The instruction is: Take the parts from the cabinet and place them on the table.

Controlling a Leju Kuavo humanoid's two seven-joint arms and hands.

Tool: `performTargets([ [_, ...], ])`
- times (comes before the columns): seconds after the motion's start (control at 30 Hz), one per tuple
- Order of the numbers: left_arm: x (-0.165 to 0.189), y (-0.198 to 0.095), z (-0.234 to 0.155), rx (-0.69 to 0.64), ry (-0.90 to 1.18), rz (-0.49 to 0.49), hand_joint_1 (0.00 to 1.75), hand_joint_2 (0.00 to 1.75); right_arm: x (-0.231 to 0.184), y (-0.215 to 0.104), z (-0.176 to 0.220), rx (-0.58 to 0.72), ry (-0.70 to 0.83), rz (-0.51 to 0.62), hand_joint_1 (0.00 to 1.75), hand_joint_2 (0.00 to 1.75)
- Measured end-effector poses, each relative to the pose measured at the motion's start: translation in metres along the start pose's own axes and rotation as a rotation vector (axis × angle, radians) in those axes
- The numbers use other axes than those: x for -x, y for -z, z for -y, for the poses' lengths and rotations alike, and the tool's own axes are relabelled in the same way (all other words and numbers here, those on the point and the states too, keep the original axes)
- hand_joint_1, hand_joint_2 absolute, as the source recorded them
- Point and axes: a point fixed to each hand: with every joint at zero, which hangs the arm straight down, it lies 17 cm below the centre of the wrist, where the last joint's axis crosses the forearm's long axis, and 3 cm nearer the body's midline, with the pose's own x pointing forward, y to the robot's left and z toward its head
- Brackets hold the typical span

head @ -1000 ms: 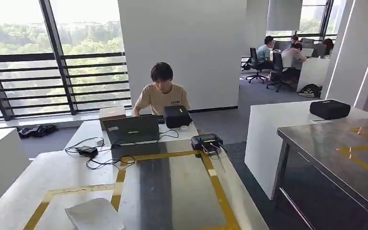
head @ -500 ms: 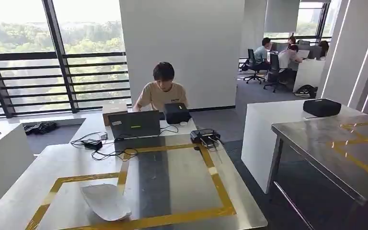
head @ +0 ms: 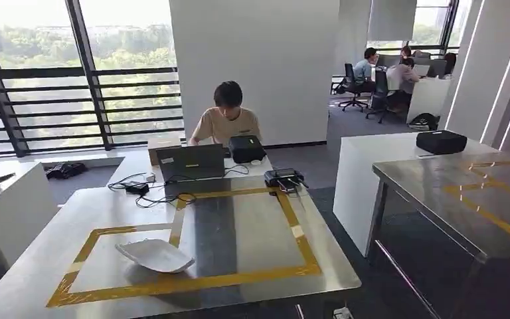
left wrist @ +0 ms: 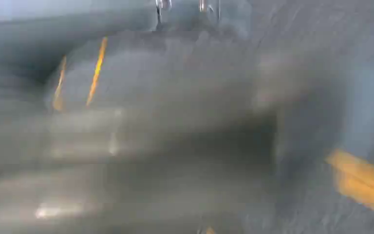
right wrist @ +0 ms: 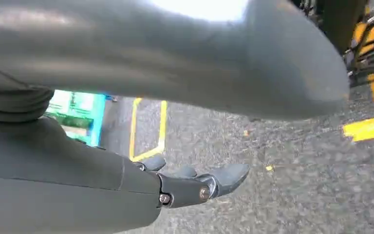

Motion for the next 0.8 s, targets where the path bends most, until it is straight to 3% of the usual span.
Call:
performTargets([
  [0.1, 0.043, -0.002, 0.006, -0.010, -0.047, -0.130, 0.00, 0.00, 0.007, 0.001, 0.005, 0.008, -0.004, 0.013, 0.00, 0.00],
  [0.2, 0.058, -0.005, 0.010, -0.016, -0.052, -0.166, 0.00, 0.00, 0.014, 0.001, 0.013, 0.023, -0.001, -0.003, 0.00, 0.00],
  [0.4, 0.040, -0.005, 0.024, 0.042, -0.008, -0.039, 0.00, 0.00, 0.014, 0.001, 0.028, 0.042, 0.003, -0.003, 0.00, 0.00],
  [0.53, 0.006, -0.009, 0.036, 0.109, 0.068, 0.134, 0.00, 0.00, 0.013, 0.001, 0.031, 0.053, 0.029, 0.001, 0.00, 0.00],
  [0.8, -0.053, -0.024, 0.067, 0.153, 0.316, 0.280, 0.00, 0.00, 0.011, 0.001, 0.030, 0.063, 0.038, 0.003, 0.00, 0.00],
])
